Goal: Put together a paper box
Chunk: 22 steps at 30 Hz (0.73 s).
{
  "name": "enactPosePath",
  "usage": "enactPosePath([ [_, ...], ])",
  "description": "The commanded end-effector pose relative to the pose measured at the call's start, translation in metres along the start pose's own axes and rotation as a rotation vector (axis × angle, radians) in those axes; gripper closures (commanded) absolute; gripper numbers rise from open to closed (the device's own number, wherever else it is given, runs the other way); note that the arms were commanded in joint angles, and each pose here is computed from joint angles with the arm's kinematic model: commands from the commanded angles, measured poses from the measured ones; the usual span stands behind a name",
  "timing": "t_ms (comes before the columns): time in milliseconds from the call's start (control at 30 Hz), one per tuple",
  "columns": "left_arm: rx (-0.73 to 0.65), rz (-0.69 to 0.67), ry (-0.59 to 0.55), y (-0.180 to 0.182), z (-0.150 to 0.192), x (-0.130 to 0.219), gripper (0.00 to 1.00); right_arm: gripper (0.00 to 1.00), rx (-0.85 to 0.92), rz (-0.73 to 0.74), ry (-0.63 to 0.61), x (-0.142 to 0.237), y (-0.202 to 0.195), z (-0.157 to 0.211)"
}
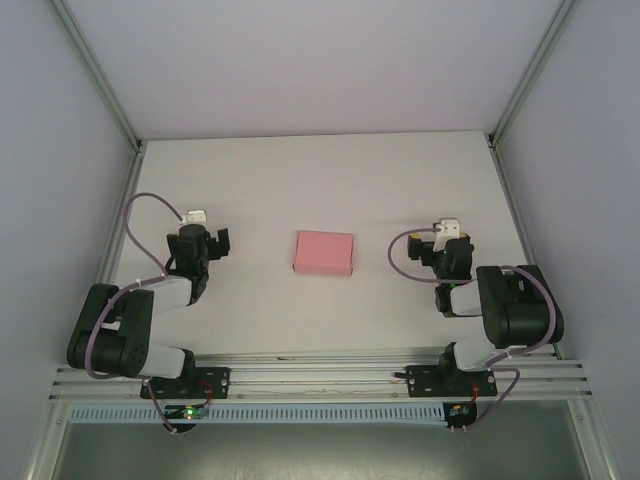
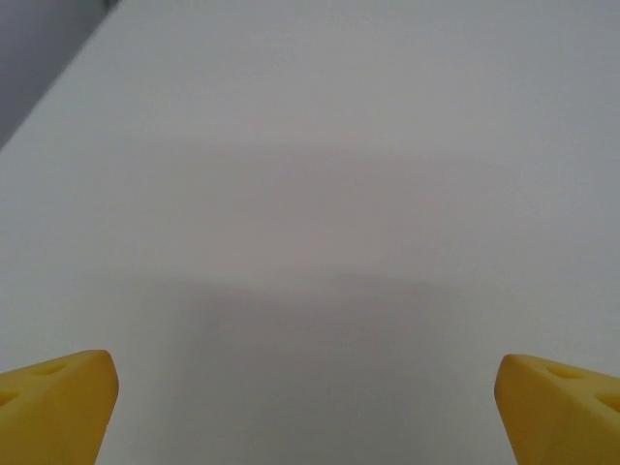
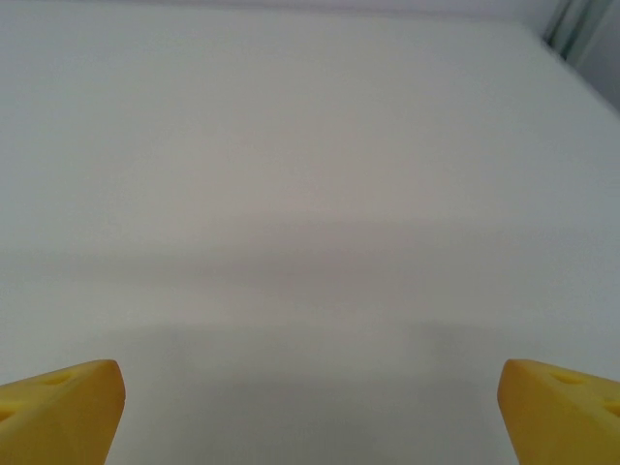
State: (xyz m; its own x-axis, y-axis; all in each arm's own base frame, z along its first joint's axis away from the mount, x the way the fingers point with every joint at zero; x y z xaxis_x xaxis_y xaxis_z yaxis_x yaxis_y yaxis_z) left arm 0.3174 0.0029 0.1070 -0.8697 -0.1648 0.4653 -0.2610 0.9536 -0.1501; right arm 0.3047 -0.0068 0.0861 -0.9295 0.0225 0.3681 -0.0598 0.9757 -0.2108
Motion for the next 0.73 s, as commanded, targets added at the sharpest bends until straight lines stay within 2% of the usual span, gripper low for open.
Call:
enactPosePath([
  [0, 0.044, 0.093, -0.267, 0.007, -0.013, -0.006, 0.0, 0.02, -0.037, -0.063, -0.162, -0.01, -0.005, -0.049],
  [33, 0.063, 0.1, -0.241, 0.01, -0.011, -0.009, 0.0, 0.02, -0.038, -0.05, -0.183, -0.01, -0.004, -0.05],
  [67, 0.082, 0.074, -0.121, 0.013, -0.01, -0.01, 0.0, 0.02, -0.042, -0.056, -0.189, -0.009, -0.005, -0.05],
  [100, 0.079, 0.064, -0.122, 0.012, -0.016, -0.014, 0.0, 0.01, -0.036, -0.056, -0.176, -0.01, -0.005, -0.05],
  [133, 0.035, 0.123, -0.157, 0.004, -0.016, -0.021, 0.0, 0.02, -0.03, -0.049, -0.16, -0.01, -0.004, -0.05],
  [200, 0.035, 0.111, -0.064, 0.003, -0.013, -0.02, 0.0, 0.02, -0.024, -0.039, -0.16, -0.011, -0.003, -0.05],
  [267, 0.035, 0.125, -0.14, 0.003, -0.014, -0.02, 0.0, 0.02, -0.019, -0.032, -0.156, -0.01, -0.003, -0.05],
  [333, 0.036, 0.108, -0.085, 0.003, -0.013, -0.02, 0.0, 0.02, -0.018, -0.033, -0.156, -0.01, -0.002, -0.05],
  [400, 0.036, 0.12, -0.123, 0.003, -0.014, -0.02, 0.0, 0.01, -0.019, -0.033, -0.158, -0.01, -0.002, -0.05],
  [467, 0.037, 0.111, -0.091, 0.003, -0.013, -0.02, 0.0, 0.02, -0.018, -0.032, -0.156, -0.01, -0.003, -0.05],
  [700, 0.034, 0.115, -0.102, 0.003, -0.013, -0.02, 0.0, 0.01, -0.019, -0.023, -0.152, -0.011, -0.003, -0.05],
])
Point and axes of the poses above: each hand's point on the last joint's axis, 136 mm out from that joint toward the fingers, its own x axis back along the fingers, its own y axis along the line the jaws close on, z = x × y, the point moved 6 cm from there along x, back along the fingers, and after that the axes turned 12 degrees about x, right-handed, at the moved point
